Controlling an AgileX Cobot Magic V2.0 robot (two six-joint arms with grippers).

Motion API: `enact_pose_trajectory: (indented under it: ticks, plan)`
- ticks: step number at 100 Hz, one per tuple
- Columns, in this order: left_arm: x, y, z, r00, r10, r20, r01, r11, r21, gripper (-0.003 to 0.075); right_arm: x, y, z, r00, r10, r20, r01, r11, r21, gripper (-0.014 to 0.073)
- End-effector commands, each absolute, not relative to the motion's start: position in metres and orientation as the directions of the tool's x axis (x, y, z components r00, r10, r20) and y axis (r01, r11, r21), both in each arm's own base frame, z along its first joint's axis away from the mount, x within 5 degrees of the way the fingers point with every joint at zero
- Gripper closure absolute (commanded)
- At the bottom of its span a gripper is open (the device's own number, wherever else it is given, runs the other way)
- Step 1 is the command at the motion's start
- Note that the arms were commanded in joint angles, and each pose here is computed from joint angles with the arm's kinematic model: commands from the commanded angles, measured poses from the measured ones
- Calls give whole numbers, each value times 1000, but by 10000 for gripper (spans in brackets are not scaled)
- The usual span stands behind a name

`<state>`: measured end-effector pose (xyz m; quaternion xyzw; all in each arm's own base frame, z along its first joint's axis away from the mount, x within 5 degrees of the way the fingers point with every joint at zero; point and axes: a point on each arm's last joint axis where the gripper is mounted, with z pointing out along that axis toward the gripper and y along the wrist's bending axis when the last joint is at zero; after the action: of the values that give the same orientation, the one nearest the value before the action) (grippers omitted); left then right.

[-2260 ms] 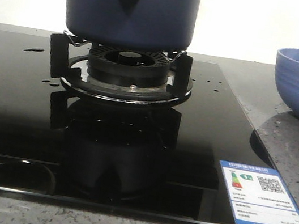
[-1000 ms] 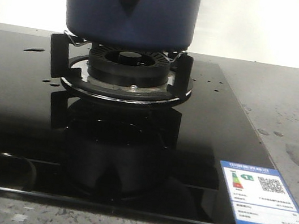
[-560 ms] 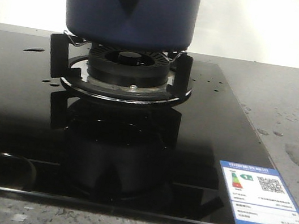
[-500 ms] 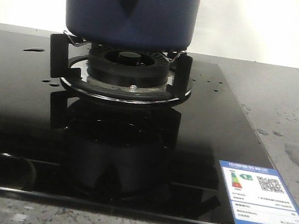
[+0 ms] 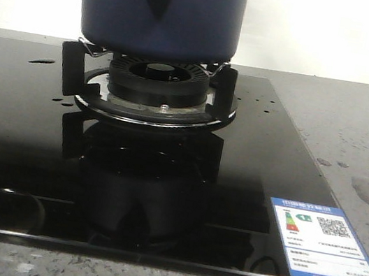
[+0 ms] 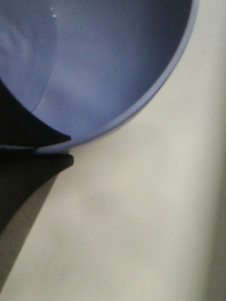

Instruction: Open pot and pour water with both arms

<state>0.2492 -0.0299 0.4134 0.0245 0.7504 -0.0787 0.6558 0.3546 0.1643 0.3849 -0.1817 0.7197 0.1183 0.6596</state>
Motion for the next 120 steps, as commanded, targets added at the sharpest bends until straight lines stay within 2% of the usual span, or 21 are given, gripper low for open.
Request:
enact_pose_trajectory:
  ticks: [1,13,36,53,70,102,120]
  plan:
    - [239,-26,443,26,-98,-995,123,988,-94,351,332,155,420,221,-30,-975,-300,949,-97,652]
    - [239,-26,443,26,-98,-995,123,988,-94,351,326,158,409,323,-7,-946,-237,968,-88,652]
    - [239,-26,443,26,-98,-995,123,988,-94,351,328,161,402,386,-14,-922,-199,975,-98,652]
    - [239,-26,443,26,-98,-995,123,988,-94,351,325,157,409,465,-4,-885,-156,984,-86,652]
    - [239,-26,443,26,-98,-995,123,988,-94,351,318,158,413,578,-59,-814,-129,978,-163,652]
    - [239,-26,443,26,-98,-995,123,988,-94,351,310,158,423,693,-71,-717,-91,978,-185,652]
    - [239,-26,443,26,-98,-995,123,988,-94,351,308,160,425,721,-85,-688,-90,972,-215,652]
